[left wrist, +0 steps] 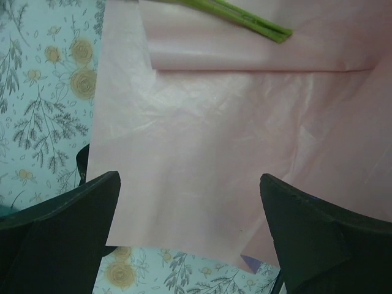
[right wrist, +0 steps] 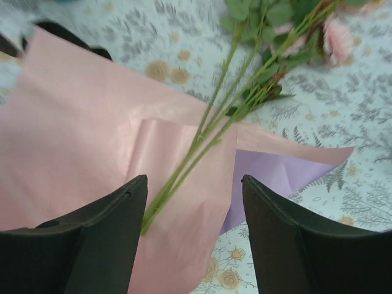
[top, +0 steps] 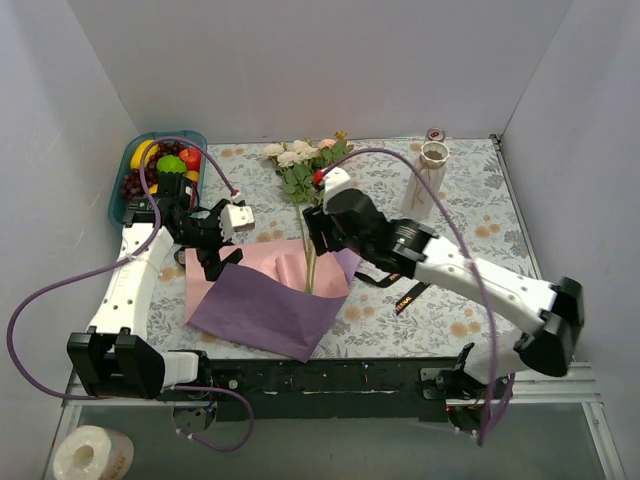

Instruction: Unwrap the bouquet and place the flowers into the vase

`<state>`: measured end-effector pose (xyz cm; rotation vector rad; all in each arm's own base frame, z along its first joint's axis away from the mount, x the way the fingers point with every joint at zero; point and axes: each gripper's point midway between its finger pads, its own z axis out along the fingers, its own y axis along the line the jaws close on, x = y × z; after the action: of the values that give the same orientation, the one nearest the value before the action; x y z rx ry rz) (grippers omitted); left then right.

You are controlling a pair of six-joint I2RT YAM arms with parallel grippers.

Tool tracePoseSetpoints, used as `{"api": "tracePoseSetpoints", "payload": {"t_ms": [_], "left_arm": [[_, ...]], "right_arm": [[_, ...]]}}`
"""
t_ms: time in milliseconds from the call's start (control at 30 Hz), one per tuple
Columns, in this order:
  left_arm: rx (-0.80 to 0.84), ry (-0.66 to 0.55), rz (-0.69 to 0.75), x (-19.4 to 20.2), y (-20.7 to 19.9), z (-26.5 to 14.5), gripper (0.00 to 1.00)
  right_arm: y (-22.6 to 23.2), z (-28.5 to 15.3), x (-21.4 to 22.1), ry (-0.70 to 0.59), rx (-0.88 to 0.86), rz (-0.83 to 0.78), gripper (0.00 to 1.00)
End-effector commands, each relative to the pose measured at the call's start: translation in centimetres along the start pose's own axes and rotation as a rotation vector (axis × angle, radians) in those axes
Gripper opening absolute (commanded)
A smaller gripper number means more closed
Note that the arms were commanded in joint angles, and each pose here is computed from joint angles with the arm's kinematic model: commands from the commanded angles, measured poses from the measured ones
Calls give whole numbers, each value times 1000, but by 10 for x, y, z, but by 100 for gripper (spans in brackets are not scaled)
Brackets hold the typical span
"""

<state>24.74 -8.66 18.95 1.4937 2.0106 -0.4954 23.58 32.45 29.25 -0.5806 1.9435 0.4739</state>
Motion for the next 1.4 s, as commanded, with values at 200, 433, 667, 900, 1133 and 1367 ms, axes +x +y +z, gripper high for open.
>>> {"api": "tracePoseSetpoints", "payload": {"t_ms": [200,433,667,900,1133,1367], "left_arm": [[118,-52,96,-8,-47,-3,98],[116,-19,117,0,-45,0,98],[119,16,95,9,-39,6,98],[122,59,59,22,-36,15,98],[116,73,51,28,-33,20,98],[119,89,43,34,-34,22,98]], "right_arm": [[15,57,95,327,-93,-44,70],[4,25,142,462,-4,-73,78],[30,-26,188,531,-5,-77,78],[54,-67,204,552,1,-36,76],[81,-90,196,511,-35,-7,36],[92,-103,199,489,-22,4,1]]}}
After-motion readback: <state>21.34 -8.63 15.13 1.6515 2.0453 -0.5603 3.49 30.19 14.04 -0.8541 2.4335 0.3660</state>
